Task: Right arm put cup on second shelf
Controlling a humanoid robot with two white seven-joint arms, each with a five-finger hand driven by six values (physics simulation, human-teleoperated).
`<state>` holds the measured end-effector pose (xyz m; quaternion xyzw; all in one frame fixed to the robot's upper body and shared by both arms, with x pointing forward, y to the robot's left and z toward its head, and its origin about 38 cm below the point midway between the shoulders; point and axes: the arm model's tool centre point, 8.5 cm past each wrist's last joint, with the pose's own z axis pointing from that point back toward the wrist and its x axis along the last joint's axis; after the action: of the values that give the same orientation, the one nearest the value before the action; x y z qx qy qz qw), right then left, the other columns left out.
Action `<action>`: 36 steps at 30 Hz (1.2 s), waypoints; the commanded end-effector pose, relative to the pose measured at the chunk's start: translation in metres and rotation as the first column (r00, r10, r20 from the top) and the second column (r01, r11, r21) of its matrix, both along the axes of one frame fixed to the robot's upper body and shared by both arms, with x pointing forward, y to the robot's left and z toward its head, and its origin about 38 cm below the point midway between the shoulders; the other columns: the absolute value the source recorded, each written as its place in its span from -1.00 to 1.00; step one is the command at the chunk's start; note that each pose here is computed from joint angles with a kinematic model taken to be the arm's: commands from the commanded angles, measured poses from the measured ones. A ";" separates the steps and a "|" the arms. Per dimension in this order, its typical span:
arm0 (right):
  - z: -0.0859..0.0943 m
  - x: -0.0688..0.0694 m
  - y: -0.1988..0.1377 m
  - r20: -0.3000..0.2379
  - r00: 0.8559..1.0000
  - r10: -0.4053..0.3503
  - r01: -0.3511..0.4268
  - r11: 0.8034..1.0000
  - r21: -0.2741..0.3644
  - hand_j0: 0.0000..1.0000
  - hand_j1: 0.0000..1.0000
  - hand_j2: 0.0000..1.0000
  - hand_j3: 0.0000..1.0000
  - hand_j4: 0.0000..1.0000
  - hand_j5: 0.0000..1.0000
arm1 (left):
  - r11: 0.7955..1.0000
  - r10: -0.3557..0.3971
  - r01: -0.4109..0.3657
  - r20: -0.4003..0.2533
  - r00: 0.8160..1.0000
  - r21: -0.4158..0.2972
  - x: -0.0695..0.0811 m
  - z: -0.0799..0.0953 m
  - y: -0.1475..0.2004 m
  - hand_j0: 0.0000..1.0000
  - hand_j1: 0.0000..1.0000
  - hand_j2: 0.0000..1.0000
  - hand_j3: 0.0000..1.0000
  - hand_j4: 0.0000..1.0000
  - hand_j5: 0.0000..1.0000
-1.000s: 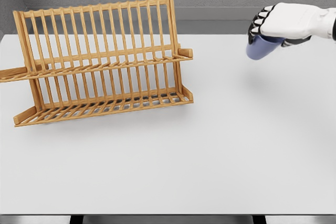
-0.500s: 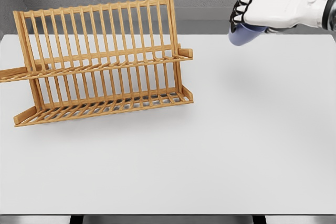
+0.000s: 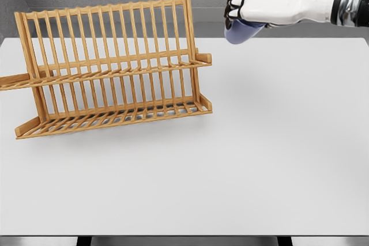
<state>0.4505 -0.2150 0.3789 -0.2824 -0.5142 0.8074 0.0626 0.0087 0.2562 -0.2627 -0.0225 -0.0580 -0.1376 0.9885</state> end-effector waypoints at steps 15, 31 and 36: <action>0.010 -0.017 0.048 0.042 0.990 0.133 -0.134 0.990 0.031 0.25 0.25 0.25 0.25 0.25 0.25 | 1.000 0.000 0.000 -0.001 1.000 0.000 0.000 0.000 0.000 1.00 1.00 1.00 1.00 1.00 1.00; 0.013 -0.038 0.081 0.069 0.972 0.225 -0.228 0.973 0.037 0.27 0.27 0.27 0.27 0.27 0.27 | 1.000 0.000 0.000 0.001 1.000 0.000 0.000 0.000 0.000 1.00 1.00 1.00 1.00 1.00 1.00; -0.007 -0.038 0.071 0.024 0.978 0.209 -0.210 0.977 0.031 0.28 0.28 0.28 0.28 0.28 0.28 | 1.000 0.000 0.000 -0.001 1.000 0.000 0.000 0.000 0.000 1.00 1.00 1.00 1.00 1.00 1.00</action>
<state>0.4130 -0.1415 0.3689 -0.2299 -0.5565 0.7981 -0.0217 0.0087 0.2562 -0.2627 -0.0225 -0.0580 -0.1377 0.9885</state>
